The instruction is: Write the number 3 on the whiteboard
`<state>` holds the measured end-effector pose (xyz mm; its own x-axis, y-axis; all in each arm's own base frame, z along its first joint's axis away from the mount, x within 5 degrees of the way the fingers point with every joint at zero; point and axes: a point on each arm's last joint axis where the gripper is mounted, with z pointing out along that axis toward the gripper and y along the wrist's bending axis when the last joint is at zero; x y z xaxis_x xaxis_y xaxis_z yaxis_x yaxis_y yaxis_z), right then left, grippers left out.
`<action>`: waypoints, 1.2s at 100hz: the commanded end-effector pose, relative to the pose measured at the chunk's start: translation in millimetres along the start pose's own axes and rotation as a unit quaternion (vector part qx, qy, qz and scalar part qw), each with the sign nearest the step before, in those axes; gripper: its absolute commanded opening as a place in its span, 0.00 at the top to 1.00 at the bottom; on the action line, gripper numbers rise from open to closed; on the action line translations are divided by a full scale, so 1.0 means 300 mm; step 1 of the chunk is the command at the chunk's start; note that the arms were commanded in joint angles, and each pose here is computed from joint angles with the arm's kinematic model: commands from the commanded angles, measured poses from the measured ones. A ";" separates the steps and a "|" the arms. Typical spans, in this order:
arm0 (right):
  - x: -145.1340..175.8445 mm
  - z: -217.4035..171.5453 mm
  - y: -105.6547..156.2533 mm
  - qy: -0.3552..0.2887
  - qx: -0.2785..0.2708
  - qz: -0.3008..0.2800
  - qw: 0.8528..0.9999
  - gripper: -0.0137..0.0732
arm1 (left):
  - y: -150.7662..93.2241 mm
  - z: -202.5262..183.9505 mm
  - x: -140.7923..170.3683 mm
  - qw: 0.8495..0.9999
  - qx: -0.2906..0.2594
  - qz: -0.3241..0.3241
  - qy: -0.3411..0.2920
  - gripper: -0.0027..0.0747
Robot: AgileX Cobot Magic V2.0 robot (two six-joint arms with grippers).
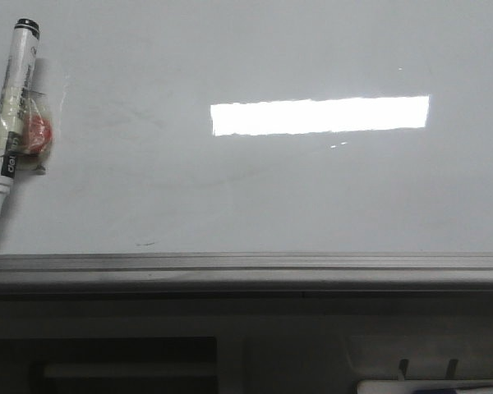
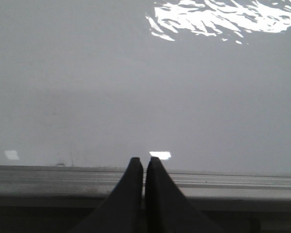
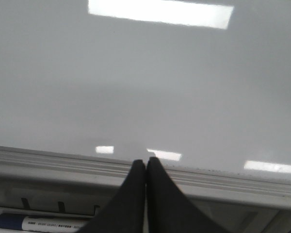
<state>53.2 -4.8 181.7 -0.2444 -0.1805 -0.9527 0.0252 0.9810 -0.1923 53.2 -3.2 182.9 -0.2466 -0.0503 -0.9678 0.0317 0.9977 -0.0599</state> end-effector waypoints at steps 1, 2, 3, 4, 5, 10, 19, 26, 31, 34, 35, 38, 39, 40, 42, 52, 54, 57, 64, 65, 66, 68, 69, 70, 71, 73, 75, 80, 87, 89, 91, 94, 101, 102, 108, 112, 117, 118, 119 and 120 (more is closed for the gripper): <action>0.023 0.006 0.003 -0.005 0.006 -0.005 1.000 0.89 | 0.000 -0.002 -0.004 1.000 0.001 -0.009 -0.029 0.99; 0.023 0.006 0.003 -0.005 0.006 -0.005 1.000 0.89 | 0.000 -0.002 -0.004 1.000 0.001 -0.009 -0.029 0.99; 0.023 0.006 0.003 -0.005 0.006 -0.005 1.000 0.89 | 0.000 -0.002 -0.004 1.000 0.001 -0.009 -0.029 0.99; 0.023 0.006 0.003 -0.005 0.006 -0.005 1.000 0.89 | 0.000 -0.002 -0.004 1.000 0.001 -0.009 -0.029 0.99; 0.023 0.006 0.003 -0.005 0.006 -0.005 1.000 0.89 | 0.000 -0.002 -0.004 1.000 0.001 -0.009 -0.029 0.99; 0.023 0.006 0.003 -0.005 0.006 -0.005 1.000 0.89 | 0.000 -0.002 -0.004 1.000 0.001 -0.009 -0.029 0.99; 0.023 0.006 0.003 -0.005 0.006 -0.005 1.000 0.89 | 0.000 -0.002 -0.004 1.000 0.001 -0.009 -0.029 0.99; 0.023 0.006 0.003 -0.005 0.006 -0.005 1.000 0.89 | 0.000 -0.002 -0.004 1.000 0.001 -0.009 -0.029 0.99; 0.023 0.006 0.003 -0.005 0.006 -0.005 1.000 0.89 | 0.000 -0.002 -0.004 1.000 0.001 -0.009 -0.029 0.99; 0.023 0.006 0.003 -0.005 0.006 -0.005 1.000 0.89 | 0.000 -0.002 -0.004 1.000 0.001 -0.009 -0.029 0.99; 0.023 0.006 0.003 -0.005 0.006 -0.005 1.000 0.89 | 0.000 -0.002 -0.004 1.000 0.001 -0.009 -0.029 0.99; 0.023 0.006 0.003 -0.005 0.006 -0.005 1.000 0.89 | 0.000 -0.002 -0.004 1.000 0.001 -0.009 -0.029 0.99; 0.023 0.006 0.003 -0.005 0.006 -0.005 1.000 0.89 | 0.000 -0.002 -0.004 1.000 0.001 -0.009 -0.029 0.99; 0.023 0.006 0.003 -0.005 0.006 -0.005 1.000 0.89 | 0.000 -0.002 -0.004 1.000 0.001 -0.009 -0.029 0.99; 0.023 0.006 0.003 -0.005 0.006 -0.005 1.000 0.89 | 0.000 -0.002 -0.004 1.000 0.001 -0.009 -0.029 0.99; 0.023 0.006 0.003 -0.005 0.006 -0.005 1.000 0.89 | 0.000 -0.002 -0.004 1.000 0.001 -0.009 -0.029 0.99; 0.023 0.006 0.003 -0.005 0.006 -0.005 1.000 0.89 | 0.000 -0.002 -0.004 1.000 0.001 -0.009 -0.029 0.99; 0.023 0.006 0.003 -0.005 0.006 -0.005 1.000 0.89 | 0.000 -0.002 -0.004 1.000 0.001 -0.009 -0.029 0.99; 0.023 0.006 0.003 -0.005 0.006 -0.005 1.000 0.89 | 0.000 -0.002 -0.004 1.000 0.001 -0.009 -0.029 0.99; 0.023 0.006 0.003 -0.005 0.006 -0.005 1.000 0.89 | 0.000 -0.002 -0.004 1.000 0.001 -0.009 -0.029 0.99; 0.023 0.006 0.003 -0.005 0.006 -0.005 1.000 0.89 | 0.000 -0.002 -0.004 1.000 0.001 -0.009 -0.029 0.99; 0.023 0.006 0.003 -0.005 0.006 -0.005 1.000 0.89 | 0.000 -0.002 -0.004 1.000 0.001 -0.009 -0.029 0.99; 0.023 0.006 0.003 -0.005 0.006 -0.005 1.000 0.89 | 0.000 -0.002 -0.004 1.000 0.001 -0.009 -0.029 0.99; 0.023 0.006 0.003 -0.005 0.006 -0.005 1.000 0.89 | 0.000 -0.002 -0.004 1.000 0.001 -0.009 -0.029 0.99; 0.023 0.006 0.003 -0.005 0.006 -0.005 1.000 0.89 | 0.000 -0.002 -0.004 1.000 0.001 -0.009 -0.029 0.99; 0.023 0.006 0.003 -0.005 0.006 -0.005 1.000 0.89 | 0.000 -0.002 -0.004 1.000 0.001 -0.009 -0.029 0.99; 0.023 0.006 0.003 -0.005 0.006 -0.005 1.000 0.89 | 0.000 -0.002 -0.004 1.000 0.001 -0.009 -0.029 0.99; 0.023 0.006 0.003 -0.005 0.006 -0.005 1.000 0.89 | 0.000 -0.002 -0.004 1.000 0.001 -0.009 -0.029 0.99; 0.022 0.006 0.003 -0.006 0.006 -0.005 1.000 0.89 | 0.000 -0.002 -0.005 0.999 0.001 -0.009 -0.031 0.99; 0.022 0.006 0.003 -0.006 0.006 -0.005 1.000 0.89 | 0.000 -0.002 -0.006 0.999 0.001 -0.009 -0.032 0.99; 0.022 0.006 0.003 -0.007 0.006 -0.005 1.000 0.89 | 0.000 -0.002 -0.007 0.999 0.001 -0.009 -0.034 0.99; 0.021 0.006 0.002 -0.008 0.006 -0.005 1.000 0.89 | 0.000 -0.002 -0.009 0.999 0.001 -0.009 -0.038 0.99; 0.018 0.006 0.002 -0.013 0.006 -0.005 1.000 0.89 | -0.001 -0.003 -0.021 0.998 0.002 -0.014 -0.057 0.99; 0.018 0.006 0.002 -0.013 0.006 -0.005 1.000 0.89 | -0.001 -0.004 -0.024 0.998 0.003 -0.015 -0.061 0.99; 0.018 0.006 0.002 -0.013 0.006 -0.005 1.000 0.89 | -0.001 -0.005 -0.034 0.997 0.005 -0.022 -0.078 0.99; 0.018 0.006 0.002 -0.013 0.006 -0.005 1.000 0.89 | -0.001 -0.006 -0.039 0.996 0.004 -0.022 -0.086 0.99; 0.018 0.006 0.002 -0.013 0.006 -0.005 1.000 0.89 | -0.001 -0.007 -0.042 0.996 0.004 -0.021 -0.092 0.99; 0.018 0.006 0.002 -0.013 0.006 -0.005 1.000 0.89 | -0.001 -0.007 -0.042 0.996 0.004 -0.021 -0.092 0.99; 0.018 0.006 0.002 -0.013 0.006 -0.005 1.000 0.89 | -0.001 -0.007 -0.042 0.996 0.004 -0.020 -0.092 0.99; 0.018 0.006 0.002 -0.013 0.006 -0.005 1.000 0.89 | -0.001 -0.007 -0.043 0.995 0.004 -0.020 -0.093 0.99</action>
<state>53.2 -4.8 181.7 -0.2444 -0.1805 -0.9527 0.0252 0.9810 -0.1923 54.7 -3.3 188.8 -0.1782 -0.0712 -0.9814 0.0332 0.9964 -0.0783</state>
